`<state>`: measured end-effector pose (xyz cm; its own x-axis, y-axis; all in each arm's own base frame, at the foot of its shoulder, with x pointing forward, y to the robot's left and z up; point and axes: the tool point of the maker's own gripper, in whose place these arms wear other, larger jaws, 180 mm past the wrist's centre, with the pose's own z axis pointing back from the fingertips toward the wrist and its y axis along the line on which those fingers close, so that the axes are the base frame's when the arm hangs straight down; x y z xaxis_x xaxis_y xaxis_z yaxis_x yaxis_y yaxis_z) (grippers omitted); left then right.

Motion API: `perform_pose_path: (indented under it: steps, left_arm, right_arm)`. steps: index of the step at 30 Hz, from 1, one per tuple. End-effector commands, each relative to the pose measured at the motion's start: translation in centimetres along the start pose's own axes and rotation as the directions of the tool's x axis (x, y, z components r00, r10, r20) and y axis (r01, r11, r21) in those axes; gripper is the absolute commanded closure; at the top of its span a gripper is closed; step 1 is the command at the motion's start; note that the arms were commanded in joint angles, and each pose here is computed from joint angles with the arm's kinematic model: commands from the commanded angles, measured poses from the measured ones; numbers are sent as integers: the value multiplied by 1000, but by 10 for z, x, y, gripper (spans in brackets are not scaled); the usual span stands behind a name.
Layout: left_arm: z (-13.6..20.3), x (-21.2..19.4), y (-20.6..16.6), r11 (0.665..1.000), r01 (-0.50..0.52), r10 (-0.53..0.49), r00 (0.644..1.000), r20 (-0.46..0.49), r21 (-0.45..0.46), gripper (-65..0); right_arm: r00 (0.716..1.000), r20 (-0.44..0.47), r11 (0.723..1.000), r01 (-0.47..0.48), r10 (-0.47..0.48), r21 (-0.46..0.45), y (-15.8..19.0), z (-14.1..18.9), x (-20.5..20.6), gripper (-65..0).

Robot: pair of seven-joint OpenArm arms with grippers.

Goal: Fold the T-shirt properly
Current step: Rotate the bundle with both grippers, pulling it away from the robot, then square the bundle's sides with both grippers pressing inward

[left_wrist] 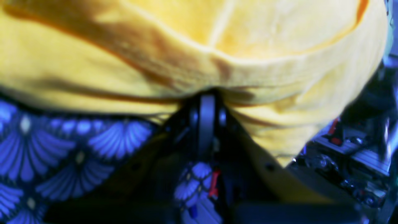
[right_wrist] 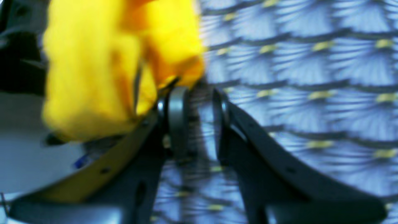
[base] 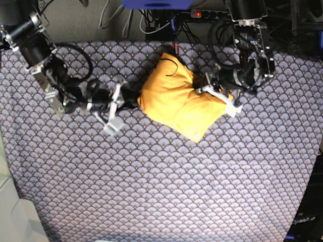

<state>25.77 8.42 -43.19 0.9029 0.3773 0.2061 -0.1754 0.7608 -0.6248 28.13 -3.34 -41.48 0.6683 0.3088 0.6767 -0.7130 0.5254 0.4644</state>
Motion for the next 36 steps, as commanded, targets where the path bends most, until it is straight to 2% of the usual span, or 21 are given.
perform_pose_path:
  steps: [1, 6, 9, 14, 19, 23, 25, 28, 32, 36]
  left_arm:
    - [1, 22, -9, 1000, 24, -24, 998, 65, 0, 0]
    - [-6, 56, -48, 996, 49, -40, 993, 113, -75, 0]
    - [-23, 69, -65, 993, 35, -25, 996, 86, -115, 0]
    - [-44, 79, -85, 988, 58, -48, 996, 73, -140, 0]
    - [-37, 79, -83, 988, 61, -52, 997, 65, -141, 0]
    - [-8, 79, -54, 994, 36, -26, 994, 108, -99, 0]
    - [8, 77, -47, 996, 32, -20, 991, 133, -85, 0]
    - [22, 67, -35, 998, 20, -11, 990, 141, -62, 0]
    - [18, 51, -24, 999, -5, 10, 992, 123, -42, 0]
    - [0, 34, -20, 998, -37, 42, 994, 104, -47, 0]
  right_arm:
    - [999, 41, 998, -36, 34, 41, 15, 2, 12, -124]
    - [998, 42, 993, -59, 55, 101, 49, 4, -2, -124]
    - [999, 35, 992, -38, 34, 119, 59, 3, -14, -124]
    - [999, -23, 995, -25, 28, 97, 55, 9, -40, -124]
    - [996, -75, 998, -49, 51, 29, 38, 23, -57, -124]
    - [999, -7, 997, -39, 39, -73, 13, 47, -40, -124]
    - [997, 33, 992, -65, 69, -106, 9, 61, -25, -124]
    - [991, 42, 985, -124, 130, -123, 13, 73, -5, -124]
    - [974, 40, 965, -213, 221, -151, 23, 87, 20, -124]
    - [948, 60, 943, -302, 312, -137, 55, 89, 40, -124]
